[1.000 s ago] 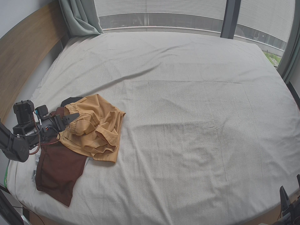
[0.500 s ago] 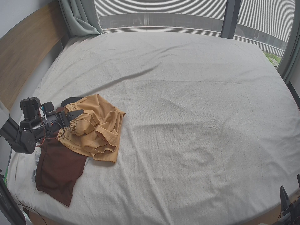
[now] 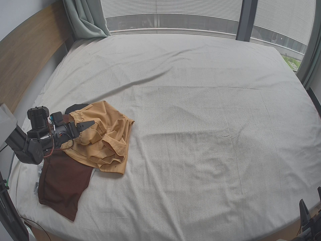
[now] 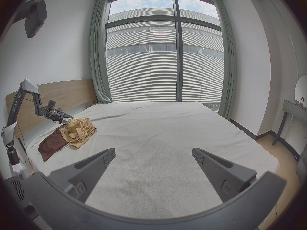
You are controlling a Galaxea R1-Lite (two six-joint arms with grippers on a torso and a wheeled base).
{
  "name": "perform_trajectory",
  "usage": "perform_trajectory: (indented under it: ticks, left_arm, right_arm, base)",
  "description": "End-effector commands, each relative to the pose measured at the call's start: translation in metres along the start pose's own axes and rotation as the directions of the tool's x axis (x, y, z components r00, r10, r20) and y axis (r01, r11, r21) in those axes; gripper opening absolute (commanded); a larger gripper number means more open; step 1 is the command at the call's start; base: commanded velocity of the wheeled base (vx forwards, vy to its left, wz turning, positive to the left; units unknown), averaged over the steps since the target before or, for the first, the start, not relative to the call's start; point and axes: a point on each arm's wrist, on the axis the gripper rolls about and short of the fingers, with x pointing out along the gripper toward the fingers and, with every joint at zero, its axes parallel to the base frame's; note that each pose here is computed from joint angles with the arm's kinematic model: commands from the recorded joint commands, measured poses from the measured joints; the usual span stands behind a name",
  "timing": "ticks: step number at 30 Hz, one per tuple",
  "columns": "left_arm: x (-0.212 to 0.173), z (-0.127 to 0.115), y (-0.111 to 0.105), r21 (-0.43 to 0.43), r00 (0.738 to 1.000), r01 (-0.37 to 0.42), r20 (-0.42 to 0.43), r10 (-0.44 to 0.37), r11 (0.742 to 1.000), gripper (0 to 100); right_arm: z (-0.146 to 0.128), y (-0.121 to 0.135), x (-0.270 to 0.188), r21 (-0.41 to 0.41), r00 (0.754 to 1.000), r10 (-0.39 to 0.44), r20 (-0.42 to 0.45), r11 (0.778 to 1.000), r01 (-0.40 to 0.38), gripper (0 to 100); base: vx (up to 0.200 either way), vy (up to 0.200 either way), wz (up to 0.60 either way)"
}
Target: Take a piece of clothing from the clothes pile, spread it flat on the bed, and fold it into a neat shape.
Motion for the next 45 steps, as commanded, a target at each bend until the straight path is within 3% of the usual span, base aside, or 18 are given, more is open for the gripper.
perform_trajectory:
  ticks: [1,15,16,30,37,45]
  left_arm:
    - [0.005,-0.003,0.0,-0.002,1.0,0.007,-0.011,-0.007,1.0,100]
    - [0.015,-0.007,0.003,-0.007,1.0,0.01,-0.022,-0.01,1.0,100]
    - [0.016,-0.008,0.004,-0.007,1.0,0.01,-0.022,-0.01,1.0,0]
    - [0.011,-0.015,0.008,-0.07,0.999,-0.009,-0.035,0.007,0.998,0]
    - [0.003,-0.015,-0.003,-0.099,0.995,0.046,0.09,-0.037,0.994,0]
    - [-0.004,-0.03,-0.01,-0.116,0.995,0.061,0.082,-0.052,0.991,0]
  right_arm:
    - [-0.005,0.0,0.001,0.0,1.0,-0.001,-0.012,1.0,0.001,100]
    - [-0.005,0.0,0.001,0.0,1.0,0.001,-0.012,1.0,-0.001,100]
    - [-0.005,0.0,0.001,0.0,1.0,0.001,-0.012,1.0,-0.001,100]
    - [-0.005,0.0,0.001,0.0,1.0,-0.001,-0.012,1.0,0.001,100]
    - [-0.005,0.0,0.001,0.0,1.0,-0.001,-0.012,1.0,0.001,100]
    - [-0.005,0.0,0.001,0.0,1.0,-0.001,-0.012,1.0,0.001,100]
  base:
    - [0.0,0.0,0.0]
    - [0.0,0.0,0.0]
    - [0.0,0.0,0.0]
    - [0.0,0.0,0.0]
    - [0.0,0.0,0.0]
    - [0.0,0.0,0.0]
